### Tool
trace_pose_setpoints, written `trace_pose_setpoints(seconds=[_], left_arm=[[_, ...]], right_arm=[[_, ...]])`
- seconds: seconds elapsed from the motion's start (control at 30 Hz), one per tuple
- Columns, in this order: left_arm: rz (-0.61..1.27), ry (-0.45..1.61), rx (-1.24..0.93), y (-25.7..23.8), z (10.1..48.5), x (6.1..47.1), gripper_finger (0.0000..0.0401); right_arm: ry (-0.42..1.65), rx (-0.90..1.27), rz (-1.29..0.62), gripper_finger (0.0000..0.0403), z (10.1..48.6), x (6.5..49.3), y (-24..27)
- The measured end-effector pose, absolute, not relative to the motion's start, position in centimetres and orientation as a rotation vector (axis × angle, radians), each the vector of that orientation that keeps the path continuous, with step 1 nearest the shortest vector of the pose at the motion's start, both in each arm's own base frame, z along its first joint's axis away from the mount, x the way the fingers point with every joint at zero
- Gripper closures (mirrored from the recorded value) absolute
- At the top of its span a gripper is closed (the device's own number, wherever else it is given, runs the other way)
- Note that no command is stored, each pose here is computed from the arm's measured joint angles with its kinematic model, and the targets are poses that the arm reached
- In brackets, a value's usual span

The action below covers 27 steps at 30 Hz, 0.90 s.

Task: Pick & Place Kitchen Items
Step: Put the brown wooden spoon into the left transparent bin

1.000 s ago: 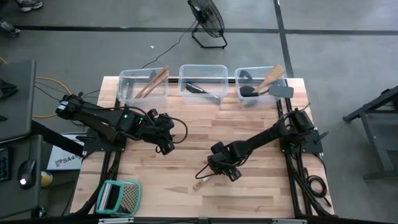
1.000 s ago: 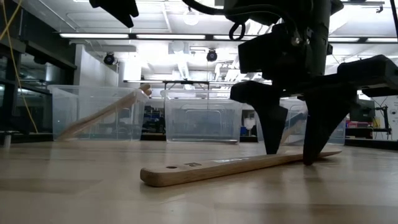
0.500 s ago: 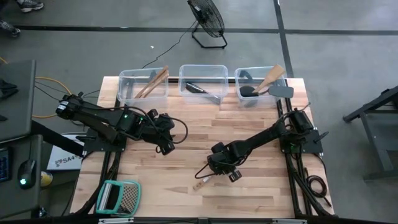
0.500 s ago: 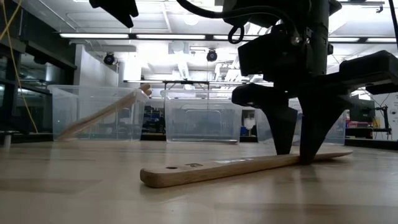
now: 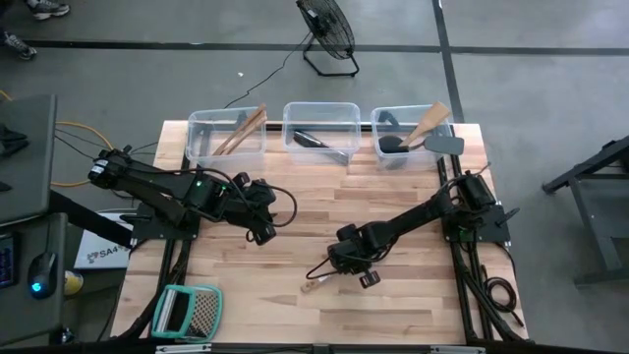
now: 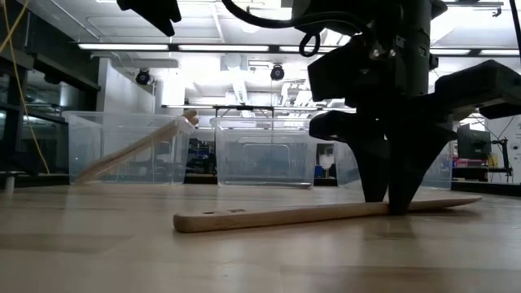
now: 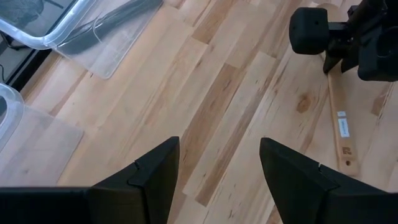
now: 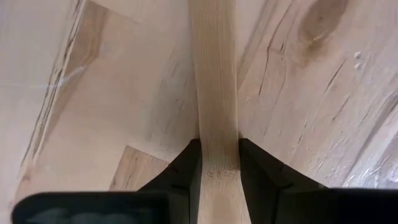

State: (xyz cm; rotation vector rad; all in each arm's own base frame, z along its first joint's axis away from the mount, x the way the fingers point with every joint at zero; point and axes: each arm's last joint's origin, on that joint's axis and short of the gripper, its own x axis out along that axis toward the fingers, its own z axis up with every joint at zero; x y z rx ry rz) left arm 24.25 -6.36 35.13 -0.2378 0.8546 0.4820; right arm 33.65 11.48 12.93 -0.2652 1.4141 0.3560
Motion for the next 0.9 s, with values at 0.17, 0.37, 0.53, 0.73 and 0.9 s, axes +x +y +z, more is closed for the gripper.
trace_pose_setpoints(seconds=[0.17,0.37,0.53,0.73,0.9], left_arm=[[0.475,0.857,-0.223,-6.3,35.1,24.3,0.0183],[0.473,0.855,-0.219,-6.3,35.2,24.3,0.0183],[0.491,0.839,-0.201,-6.2,35.2,24.3,0.0183],[0.500,0.832,-0.146,-6.2,35.2,24.4,0.0183],[0.548,0.802,-0.104,-6.0,35.3,24.4,0.0183]], right_arm=[[1.404,-0.228,0.329,0.0324,13.9,33.5,11.3],[1.409,-0.151,0.276,0.0326,15.5,33.0,10.6],[1.431,-0.096,0.216,0.0327,17.3,32.2,9.7],[1.454,-0.074,0.117,0.0327,20.1,30.6,8.0],[1.445,-0.051,0.016,0.0327,22.8,28.9,6.1]])
